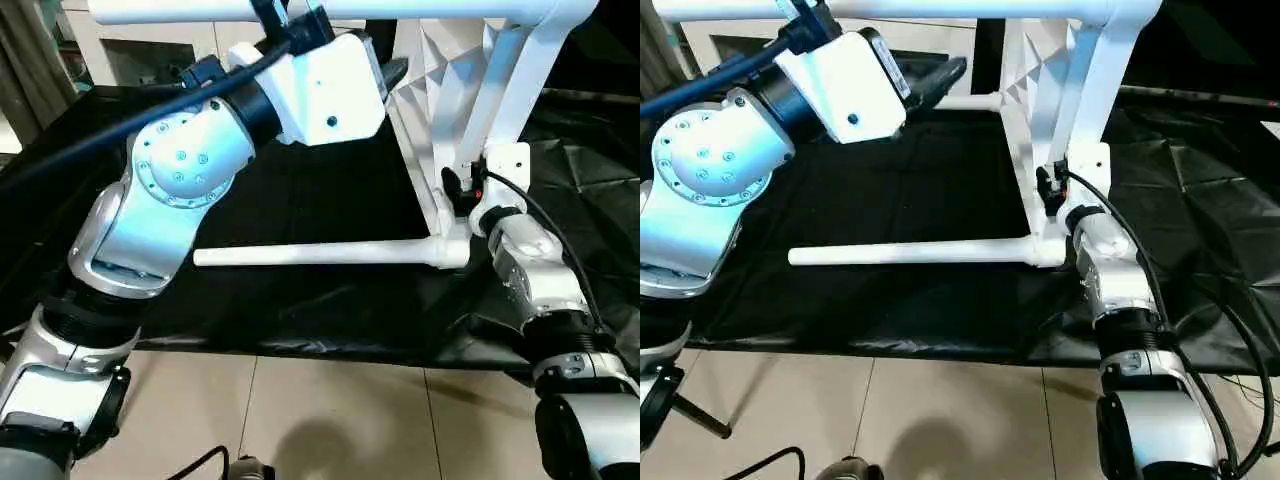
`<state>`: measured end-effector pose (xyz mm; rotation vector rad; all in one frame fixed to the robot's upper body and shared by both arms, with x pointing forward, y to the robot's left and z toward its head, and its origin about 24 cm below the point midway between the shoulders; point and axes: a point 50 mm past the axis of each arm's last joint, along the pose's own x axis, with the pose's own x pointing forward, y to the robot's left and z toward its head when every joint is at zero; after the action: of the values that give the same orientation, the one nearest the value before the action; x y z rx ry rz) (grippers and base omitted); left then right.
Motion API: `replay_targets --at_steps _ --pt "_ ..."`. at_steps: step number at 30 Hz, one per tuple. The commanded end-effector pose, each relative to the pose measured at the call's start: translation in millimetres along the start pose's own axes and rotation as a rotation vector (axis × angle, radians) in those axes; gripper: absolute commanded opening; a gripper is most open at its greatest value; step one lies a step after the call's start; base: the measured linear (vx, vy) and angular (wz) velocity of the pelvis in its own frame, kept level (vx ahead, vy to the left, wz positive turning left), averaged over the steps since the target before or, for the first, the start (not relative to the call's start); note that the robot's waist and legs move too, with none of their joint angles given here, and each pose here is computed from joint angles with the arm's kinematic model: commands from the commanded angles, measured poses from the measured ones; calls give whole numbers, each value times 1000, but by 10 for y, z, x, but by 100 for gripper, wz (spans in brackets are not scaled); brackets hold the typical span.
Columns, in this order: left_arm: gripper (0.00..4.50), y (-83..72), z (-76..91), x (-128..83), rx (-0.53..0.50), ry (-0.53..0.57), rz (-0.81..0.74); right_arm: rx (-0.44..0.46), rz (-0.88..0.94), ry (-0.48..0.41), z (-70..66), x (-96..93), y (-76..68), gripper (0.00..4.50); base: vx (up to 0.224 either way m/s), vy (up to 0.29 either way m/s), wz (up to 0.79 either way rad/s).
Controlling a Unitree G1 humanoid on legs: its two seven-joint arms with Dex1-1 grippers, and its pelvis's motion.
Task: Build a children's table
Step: Flip table
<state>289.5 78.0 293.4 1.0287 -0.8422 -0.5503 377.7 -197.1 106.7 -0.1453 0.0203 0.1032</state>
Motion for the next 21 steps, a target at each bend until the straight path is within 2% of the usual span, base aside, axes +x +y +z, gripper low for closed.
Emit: replay_targets --at_steps 1,2,3,4,5,6,8,9,11,14,15,19,21 --pt "450 71 -129 11 67 91 41 -3 13 -28 66 42 35 221 0 0 0" --pt "450 112 -212 9 91 146 66 -2 16 -33 72 44 43 213 0 0 0" --pt "450 112 -212 9 91 146 66 -2 16 -33 72 44 43 208 0 0 0" --pt "450 191 -338 0 123 223 112 -3 21 -40 81 48 55 206 0 0 0" --pt "450 221 -380 -4 134 246 127 -4 23 -43 85 51 59 204 0 0 0" --pt "450 234 -417 -9 143 263 131 -6 24 -45 86 53 62 203 0 0 0" --pt "450 252 -599 -50 174 356 127 -7 29 -53 98 58 73 201 0 0 0" --pt "450 252 -599 -50 174 356 127 -7 29 -53 98 58 73 201 0 0 0" --pt "450 286 -765 -131 198 451 148 -21 36 -72 127 63 83 201 0 0 0" --pt "450 318 -794 -155 150 470 177 -22 39 -79 139 65 84 201 0 0 0" --pt "421 338 -794 -159 150 471 195 -22 40 -82 147 68 86 201 0 0 0" --pt "410 318 -814 -153 136 476 191 -28 43 -102 187 79 88 200 0 0 0" --pt "375 320 -794 -146 131 468 200 -32 44 -109 205 81 83 200 0 0 0"
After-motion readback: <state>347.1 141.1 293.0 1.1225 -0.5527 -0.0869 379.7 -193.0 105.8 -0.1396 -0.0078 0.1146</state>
